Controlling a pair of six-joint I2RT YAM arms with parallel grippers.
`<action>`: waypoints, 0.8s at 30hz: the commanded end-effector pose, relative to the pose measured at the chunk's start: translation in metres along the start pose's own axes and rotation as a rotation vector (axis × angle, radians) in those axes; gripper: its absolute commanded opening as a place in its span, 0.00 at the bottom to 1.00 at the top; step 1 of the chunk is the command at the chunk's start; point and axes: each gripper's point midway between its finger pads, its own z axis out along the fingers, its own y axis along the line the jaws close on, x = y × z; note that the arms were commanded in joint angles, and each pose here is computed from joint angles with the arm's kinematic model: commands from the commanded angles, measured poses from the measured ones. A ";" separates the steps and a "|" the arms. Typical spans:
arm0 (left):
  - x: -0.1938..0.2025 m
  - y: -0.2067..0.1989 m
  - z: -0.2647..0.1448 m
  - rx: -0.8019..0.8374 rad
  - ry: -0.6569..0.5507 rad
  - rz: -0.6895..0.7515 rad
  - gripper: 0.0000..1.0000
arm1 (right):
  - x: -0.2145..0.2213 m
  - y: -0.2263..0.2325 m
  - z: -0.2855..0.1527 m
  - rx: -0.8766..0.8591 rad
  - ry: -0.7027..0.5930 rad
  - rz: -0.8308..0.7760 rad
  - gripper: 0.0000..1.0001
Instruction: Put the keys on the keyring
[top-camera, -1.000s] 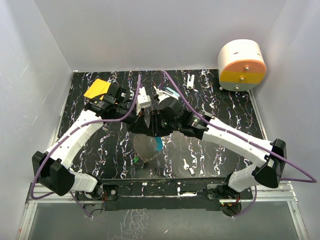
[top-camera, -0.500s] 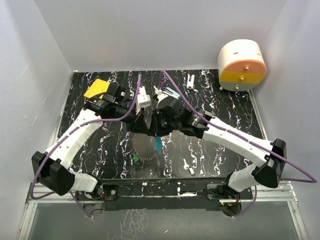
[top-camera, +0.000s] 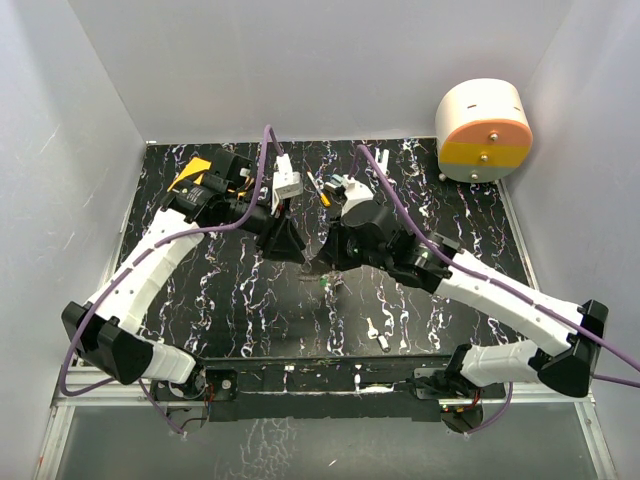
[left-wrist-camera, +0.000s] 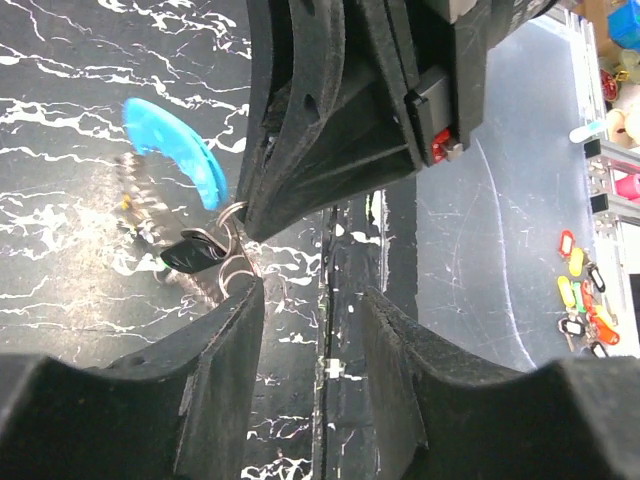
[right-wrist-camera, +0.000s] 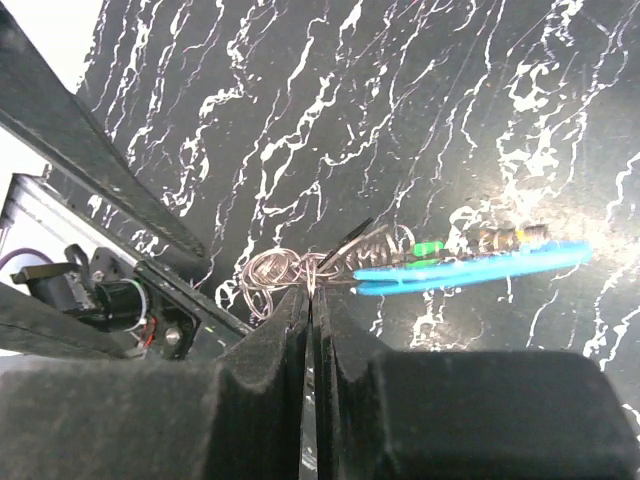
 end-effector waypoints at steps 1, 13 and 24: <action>-0.010 -0.019 -0.003 0.074 -0.020 0.003 0.42 | -0.048 0.015 -0.018 -0.074 -0.233 -0.054 0.08; -0.039 0.020 0.005 -0.014 -0.087 0.104 0.42 | -0.055 0.033 -0.075 -0.318 -0.529 -0.391 0.08; -0.030 -0.001 0.024 0.213 -0.174 0.092 0.42 | -0.024 0.046 -0.110 -0.537 -0.583 -0.497 0.08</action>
